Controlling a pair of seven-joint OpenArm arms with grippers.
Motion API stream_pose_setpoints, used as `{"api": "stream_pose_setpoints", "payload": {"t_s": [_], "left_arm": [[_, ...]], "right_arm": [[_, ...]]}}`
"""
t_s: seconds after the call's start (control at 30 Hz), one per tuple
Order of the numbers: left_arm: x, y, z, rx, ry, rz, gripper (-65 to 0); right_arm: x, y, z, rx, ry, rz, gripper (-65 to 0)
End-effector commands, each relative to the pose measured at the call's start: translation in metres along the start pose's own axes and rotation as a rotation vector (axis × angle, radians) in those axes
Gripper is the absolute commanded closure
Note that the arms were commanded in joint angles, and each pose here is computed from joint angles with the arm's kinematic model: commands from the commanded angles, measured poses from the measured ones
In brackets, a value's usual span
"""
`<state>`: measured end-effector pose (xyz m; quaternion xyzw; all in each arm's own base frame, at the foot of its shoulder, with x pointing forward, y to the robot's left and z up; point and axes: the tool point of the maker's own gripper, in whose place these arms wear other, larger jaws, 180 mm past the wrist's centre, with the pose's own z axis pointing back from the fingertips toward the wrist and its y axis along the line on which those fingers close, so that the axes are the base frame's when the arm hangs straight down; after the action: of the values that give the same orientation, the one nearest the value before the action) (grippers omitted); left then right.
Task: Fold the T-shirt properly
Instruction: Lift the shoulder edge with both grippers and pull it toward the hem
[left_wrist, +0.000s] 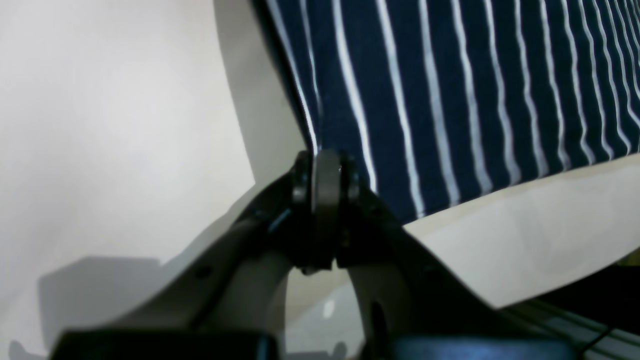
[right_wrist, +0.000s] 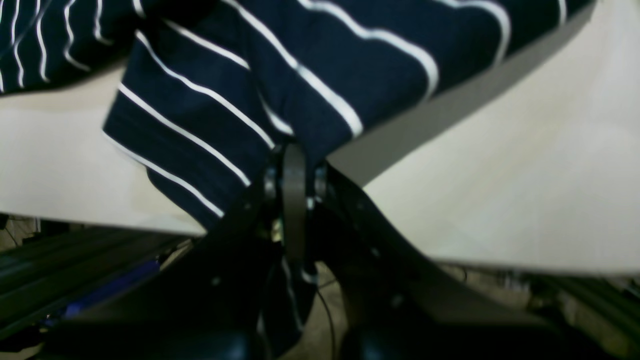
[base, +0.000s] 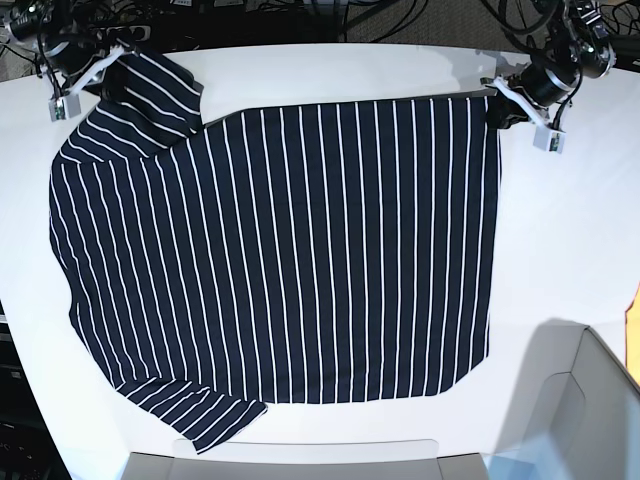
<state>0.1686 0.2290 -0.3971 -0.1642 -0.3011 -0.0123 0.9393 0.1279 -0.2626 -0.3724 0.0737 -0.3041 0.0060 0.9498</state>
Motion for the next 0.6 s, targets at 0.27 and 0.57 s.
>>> {"api": "stream_pose_setpoints", "payload": {"t_s": [0.27, 0.57], "left_arm": [[0.006, 0.038, 0.034, 0.120, -0.058, 0.034, 0.0], [0.033, 0.025, 0.041, 0.119, -0.115, -0.043, 0.0]], "right_arm": [[0.019, -0.019, 0.047, -0.087, -0.105, 0.024, 0.0], [0.048, -0.031, 0.043, -0.147, -0.132, 0.106, 0.0]]}}
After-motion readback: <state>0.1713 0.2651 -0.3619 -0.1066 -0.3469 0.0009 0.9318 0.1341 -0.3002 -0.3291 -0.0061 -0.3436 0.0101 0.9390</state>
